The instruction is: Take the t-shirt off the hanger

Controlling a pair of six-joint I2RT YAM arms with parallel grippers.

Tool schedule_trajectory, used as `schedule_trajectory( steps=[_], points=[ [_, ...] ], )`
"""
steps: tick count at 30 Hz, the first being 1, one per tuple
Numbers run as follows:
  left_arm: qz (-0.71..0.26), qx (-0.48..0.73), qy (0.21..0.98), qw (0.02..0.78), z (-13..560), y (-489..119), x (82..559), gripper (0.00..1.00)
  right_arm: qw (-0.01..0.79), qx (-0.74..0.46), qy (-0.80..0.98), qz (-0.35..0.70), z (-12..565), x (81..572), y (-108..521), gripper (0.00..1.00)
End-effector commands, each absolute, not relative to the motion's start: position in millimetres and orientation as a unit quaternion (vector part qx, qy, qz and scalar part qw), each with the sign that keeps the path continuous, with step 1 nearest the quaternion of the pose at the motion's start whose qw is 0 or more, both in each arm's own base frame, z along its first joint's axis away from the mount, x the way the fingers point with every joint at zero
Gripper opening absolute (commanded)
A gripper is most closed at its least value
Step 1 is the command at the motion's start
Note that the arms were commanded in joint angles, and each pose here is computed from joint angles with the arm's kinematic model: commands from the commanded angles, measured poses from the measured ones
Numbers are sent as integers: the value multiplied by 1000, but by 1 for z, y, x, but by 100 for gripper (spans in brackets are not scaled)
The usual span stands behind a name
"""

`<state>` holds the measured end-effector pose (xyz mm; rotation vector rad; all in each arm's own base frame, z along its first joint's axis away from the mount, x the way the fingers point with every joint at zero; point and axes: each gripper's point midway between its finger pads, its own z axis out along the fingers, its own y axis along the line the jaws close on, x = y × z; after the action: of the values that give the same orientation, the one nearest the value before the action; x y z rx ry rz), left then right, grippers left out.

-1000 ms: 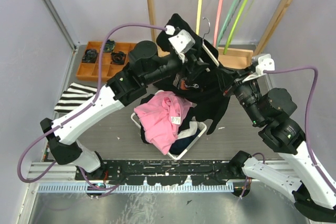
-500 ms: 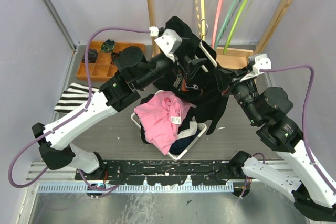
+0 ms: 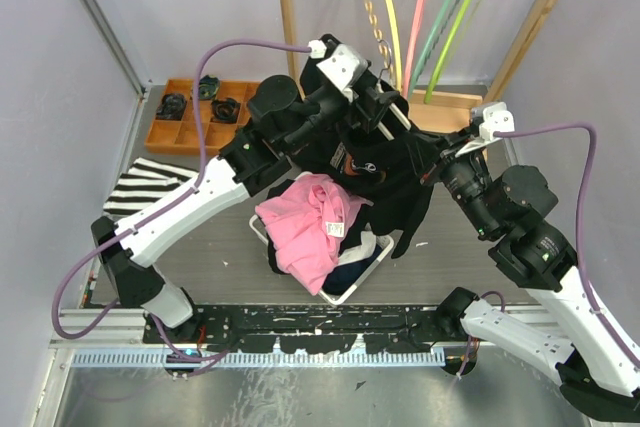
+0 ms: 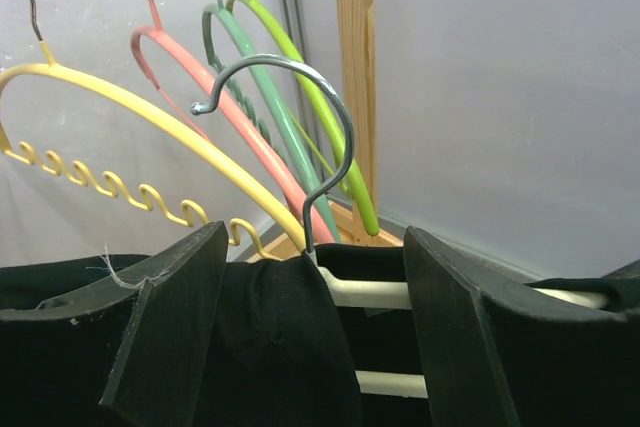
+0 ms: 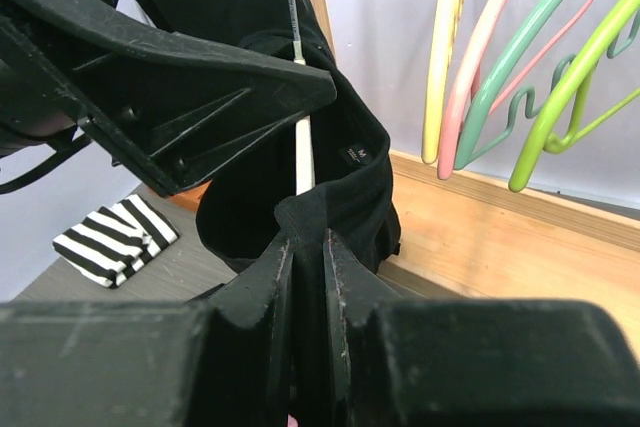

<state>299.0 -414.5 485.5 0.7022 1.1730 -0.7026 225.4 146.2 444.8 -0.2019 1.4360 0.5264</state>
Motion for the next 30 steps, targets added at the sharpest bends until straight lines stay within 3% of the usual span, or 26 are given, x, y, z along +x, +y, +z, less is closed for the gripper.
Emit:
schedule_trajectory(
  steps=[1, 9, 19, 25, 30],
  points=[
    [-320, 299, 499, 748, 511, -410, 304, 76, 746, -73, 603, 272, 480, 219, 145, 1],
    [-326, 303, 498, 744, 508, -415, 305, 53, 746, -74, 602, 274, 479, 218, 145, 1],
    [-334, 319, 492, 738, 507, -419, 299, 1, 744, -76, 604, 273, 479, 218, 146, 1],
    [-336, 314, 486, 743, 512, -417, 298, 0, 741, -76, 611, 267, 475, 218, 144, 1],
    [-327, 295, 487, 754, 521, -409, 302, 0, 739, -66, 622, 250, 471, 215, 133, 36]
  ],
)
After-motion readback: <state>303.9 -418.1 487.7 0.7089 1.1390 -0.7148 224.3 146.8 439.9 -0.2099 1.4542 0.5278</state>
